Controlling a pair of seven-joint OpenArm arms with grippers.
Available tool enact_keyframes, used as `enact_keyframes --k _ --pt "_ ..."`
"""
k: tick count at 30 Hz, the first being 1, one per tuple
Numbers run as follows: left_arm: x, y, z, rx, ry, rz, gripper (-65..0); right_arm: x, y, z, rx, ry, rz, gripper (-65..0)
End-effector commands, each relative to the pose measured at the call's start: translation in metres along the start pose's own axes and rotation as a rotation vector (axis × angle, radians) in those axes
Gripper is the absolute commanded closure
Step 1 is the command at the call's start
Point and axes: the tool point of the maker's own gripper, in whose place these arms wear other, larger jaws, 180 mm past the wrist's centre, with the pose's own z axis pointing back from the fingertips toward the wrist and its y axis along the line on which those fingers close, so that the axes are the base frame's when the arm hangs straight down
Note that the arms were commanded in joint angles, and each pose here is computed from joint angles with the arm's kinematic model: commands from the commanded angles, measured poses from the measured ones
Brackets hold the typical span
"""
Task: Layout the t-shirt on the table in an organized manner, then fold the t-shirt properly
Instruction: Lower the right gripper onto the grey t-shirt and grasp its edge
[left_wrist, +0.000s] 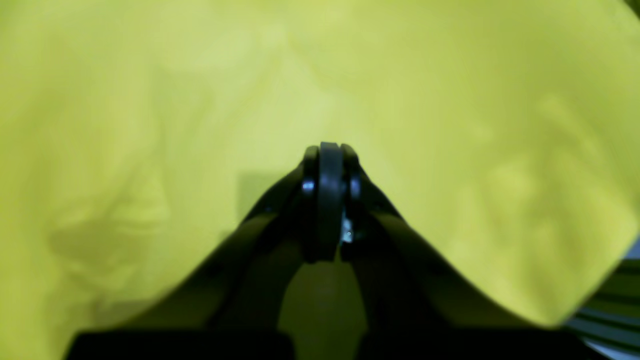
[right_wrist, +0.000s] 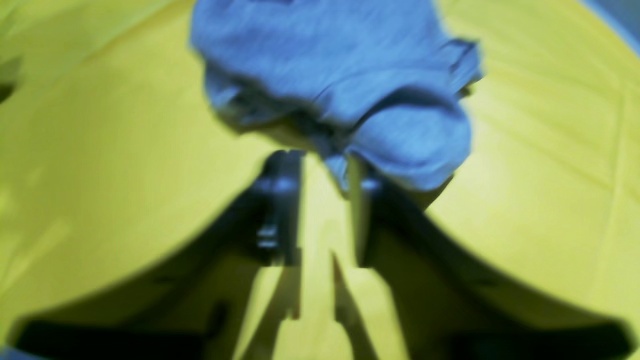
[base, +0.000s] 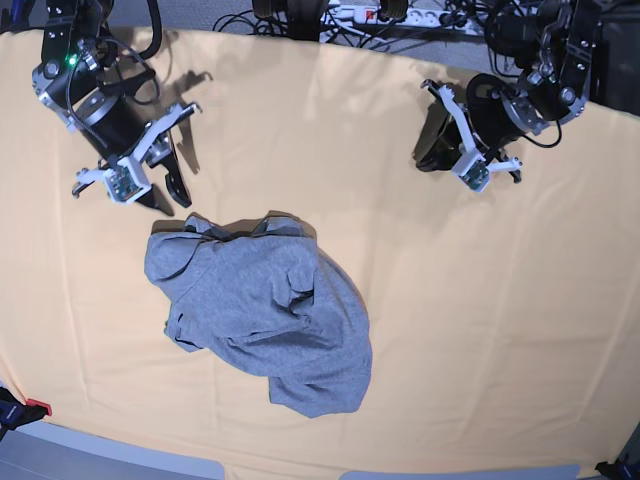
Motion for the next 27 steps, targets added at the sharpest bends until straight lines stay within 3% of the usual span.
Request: enact_keyframes --k 1,7,14,20,27 --pt "0.01 0.008 0.0 0.009 -0.037 0.003 0.0 0.011 -0.005 -0.001 -0.008 -0.043 -0.001 -26.6" --pt "0.01 0.038 -0.009 0.035 -0.032 0.035 0.0 -0.004 -0.003 -0.019 0.066 -0.038 -0.088 -27.6" --pt "0.026 0.051 -0.01 0.064 -0.055 0.003 0.0 -0.03 0.003 -0.066 0.12 0.063 -0.134 -27.6" --pt "0.026 0.054 -0.01 0.075 -0.048 -0.012 0.0 -0.053 -0.018 -0.096 0.04 0.165 -0.105 -27.6" --pt "0.026 0.053 -0.01 0.074 -0.05 -0.011 0.0 -0.08 -0.03 -0.096 -0.009 0.289 -0.07 -27.6"
